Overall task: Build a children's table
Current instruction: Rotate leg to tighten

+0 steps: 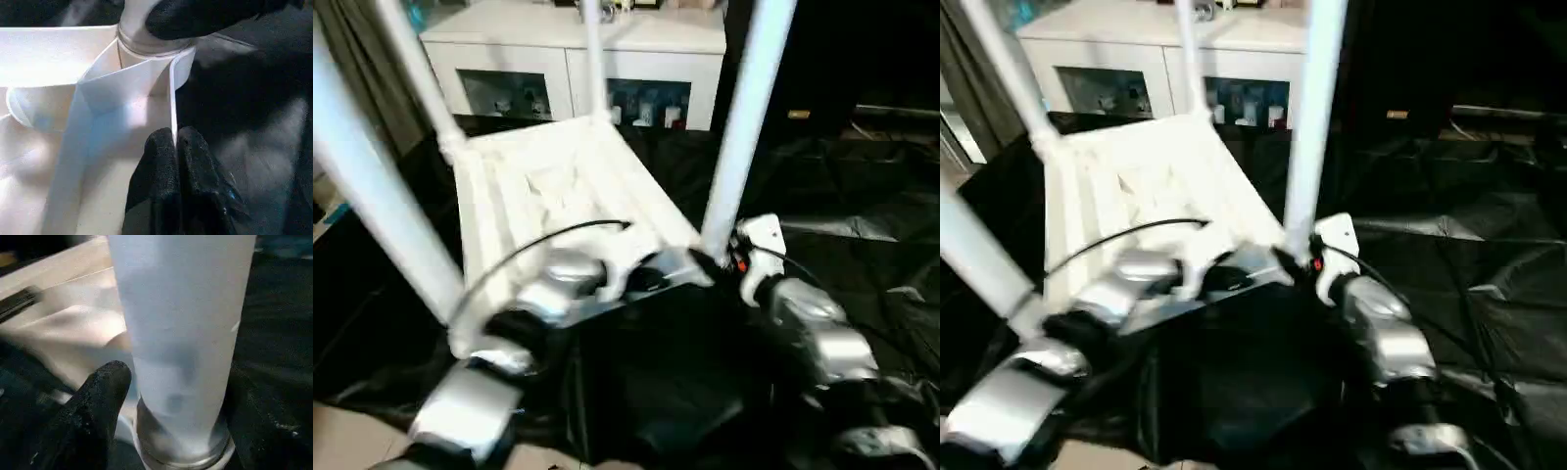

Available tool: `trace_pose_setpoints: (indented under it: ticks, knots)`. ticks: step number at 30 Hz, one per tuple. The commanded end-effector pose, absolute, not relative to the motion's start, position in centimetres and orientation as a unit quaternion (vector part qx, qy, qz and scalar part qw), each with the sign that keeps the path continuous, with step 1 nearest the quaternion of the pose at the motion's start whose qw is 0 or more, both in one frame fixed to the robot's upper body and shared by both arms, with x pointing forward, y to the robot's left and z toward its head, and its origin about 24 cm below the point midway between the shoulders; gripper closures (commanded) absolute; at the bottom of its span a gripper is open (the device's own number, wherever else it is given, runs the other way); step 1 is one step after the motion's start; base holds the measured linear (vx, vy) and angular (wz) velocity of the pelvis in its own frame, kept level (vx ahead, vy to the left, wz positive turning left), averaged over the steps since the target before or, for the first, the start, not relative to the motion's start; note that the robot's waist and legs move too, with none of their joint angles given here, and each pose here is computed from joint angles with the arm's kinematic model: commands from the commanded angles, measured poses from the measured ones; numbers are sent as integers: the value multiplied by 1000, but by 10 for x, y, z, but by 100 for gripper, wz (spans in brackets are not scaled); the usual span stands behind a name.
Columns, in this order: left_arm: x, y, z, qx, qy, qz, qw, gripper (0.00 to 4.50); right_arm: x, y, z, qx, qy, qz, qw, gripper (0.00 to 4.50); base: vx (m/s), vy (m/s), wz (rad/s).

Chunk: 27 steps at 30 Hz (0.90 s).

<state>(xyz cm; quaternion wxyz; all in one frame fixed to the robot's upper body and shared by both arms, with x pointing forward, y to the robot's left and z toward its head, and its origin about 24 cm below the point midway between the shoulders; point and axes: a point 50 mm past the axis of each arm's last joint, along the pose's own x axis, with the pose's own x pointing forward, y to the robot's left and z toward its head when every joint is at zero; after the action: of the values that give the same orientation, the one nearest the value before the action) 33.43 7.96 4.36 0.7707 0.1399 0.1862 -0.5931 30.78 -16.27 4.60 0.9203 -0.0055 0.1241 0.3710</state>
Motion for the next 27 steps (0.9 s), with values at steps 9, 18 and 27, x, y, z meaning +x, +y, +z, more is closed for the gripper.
trace_pose_setpoints:
  ticks: [9, 18, 27]
  knots:
    - [322, 93, 58, 134, 176, -702, 677, 450, 288, -170, 53, -61, 167, 549, 817, 145, 27, -5, 1]
    - [322, 96, 60, 129, 181, -709, 670, 450, 287, -166, 57, -38, 163, 564, 808, 191, 0, 0, 0]
    - [334, 82, 60, 137, 168, -649, 729, 450, 297, -160, 33, -20, 172, 447, 878, 201, 0, 0, 0]
